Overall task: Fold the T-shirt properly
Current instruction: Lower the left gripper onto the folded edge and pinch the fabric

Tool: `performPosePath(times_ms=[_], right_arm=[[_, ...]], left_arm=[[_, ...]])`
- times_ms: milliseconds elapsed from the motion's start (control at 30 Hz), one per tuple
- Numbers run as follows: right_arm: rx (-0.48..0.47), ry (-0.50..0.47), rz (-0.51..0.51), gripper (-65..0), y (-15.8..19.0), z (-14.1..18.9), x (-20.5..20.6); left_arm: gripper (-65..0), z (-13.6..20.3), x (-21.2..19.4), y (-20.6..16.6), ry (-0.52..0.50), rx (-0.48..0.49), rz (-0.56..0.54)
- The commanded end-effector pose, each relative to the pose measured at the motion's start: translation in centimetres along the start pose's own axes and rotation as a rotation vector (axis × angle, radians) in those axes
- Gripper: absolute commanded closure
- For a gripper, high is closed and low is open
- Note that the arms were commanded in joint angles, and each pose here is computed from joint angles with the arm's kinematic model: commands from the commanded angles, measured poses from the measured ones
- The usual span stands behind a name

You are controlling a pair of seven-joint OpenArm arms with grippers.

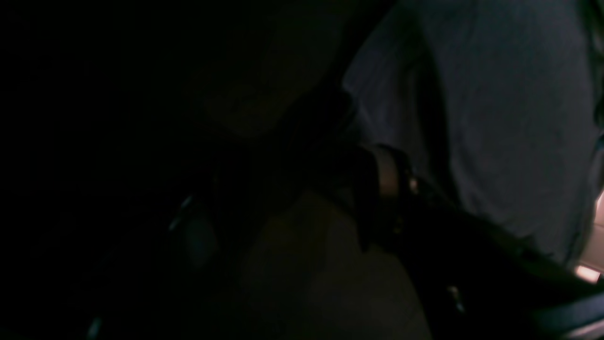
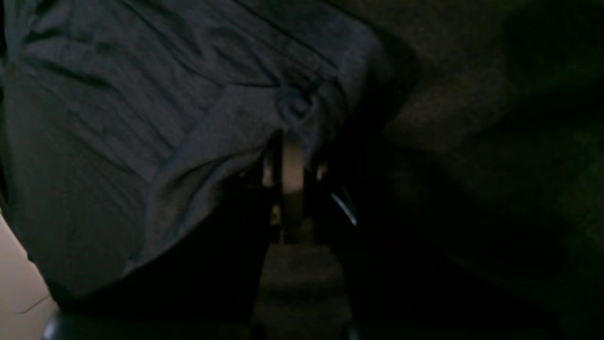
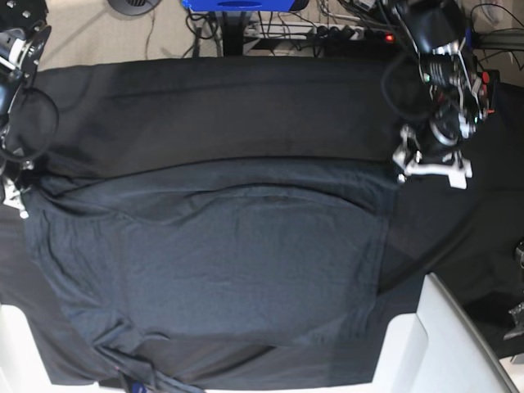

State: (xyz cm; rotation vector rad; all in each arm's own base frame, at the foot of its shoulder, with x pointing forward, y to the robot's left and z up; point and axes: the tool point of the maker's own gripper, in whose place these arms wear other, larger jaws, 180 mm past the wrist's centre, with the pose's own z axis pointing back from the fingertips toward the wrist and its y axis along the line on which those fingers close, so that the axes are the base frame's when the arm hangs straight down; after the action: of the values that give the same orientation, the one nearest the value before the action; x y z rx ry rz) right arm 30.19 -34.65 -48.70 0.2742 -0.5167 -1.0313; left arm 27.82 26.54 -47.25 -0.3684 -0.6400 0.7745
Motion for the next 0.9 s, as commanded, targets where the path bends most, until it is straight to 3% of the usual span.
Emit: performPosePath(times_ms=[0, 167, 333, 433, 533, 700, 867], right_arm=[[0.021, -0.046, 0.01, -0.2, 0.9, 0.7, 2.2], [0.021, -0.045, 0.01, -0.2, 0.9, 0.7, 2.1], [0.021, -0.044, 0.011, 0.0, 0.9, 0.6, 2.1], [0.021, -0.041, 0.014, 0.0, 1.0, 0.6, 2.0], [0.021, -0.041, 0.015, 0.0, 1.0, 0.6, 2.0], [0.02, -0.038, 0.015, 0.0, 1.0, 0.6, 1.9], [0.029, -0.025, 0.019, 0.0, 1.3, 0.9, 2.0]], left_arm=[[-32.9, -0.4, 0.6, -0.8, -0.008, -0.023, 0.004], [-32.9, -1.9, 0.0, -1.3, 0.013, -0.031, 0.045], [-32.3, -3.2, -2.0, -3.1, 0.032, -0.049, -0.055], [-21.7, -3.0, -2.4, -2.6, 0.029, -0.045, -0.046], [-1.6, -2.7, -1.9, -2.1, 0.012, -0.037, -0.03], [0.0, -2.2, -0.8, -0.7, -0.019, -0.017, 0.014], [0.0, -1.0, 0.1, -1.0, -0.055, -0.023, -0.025]])
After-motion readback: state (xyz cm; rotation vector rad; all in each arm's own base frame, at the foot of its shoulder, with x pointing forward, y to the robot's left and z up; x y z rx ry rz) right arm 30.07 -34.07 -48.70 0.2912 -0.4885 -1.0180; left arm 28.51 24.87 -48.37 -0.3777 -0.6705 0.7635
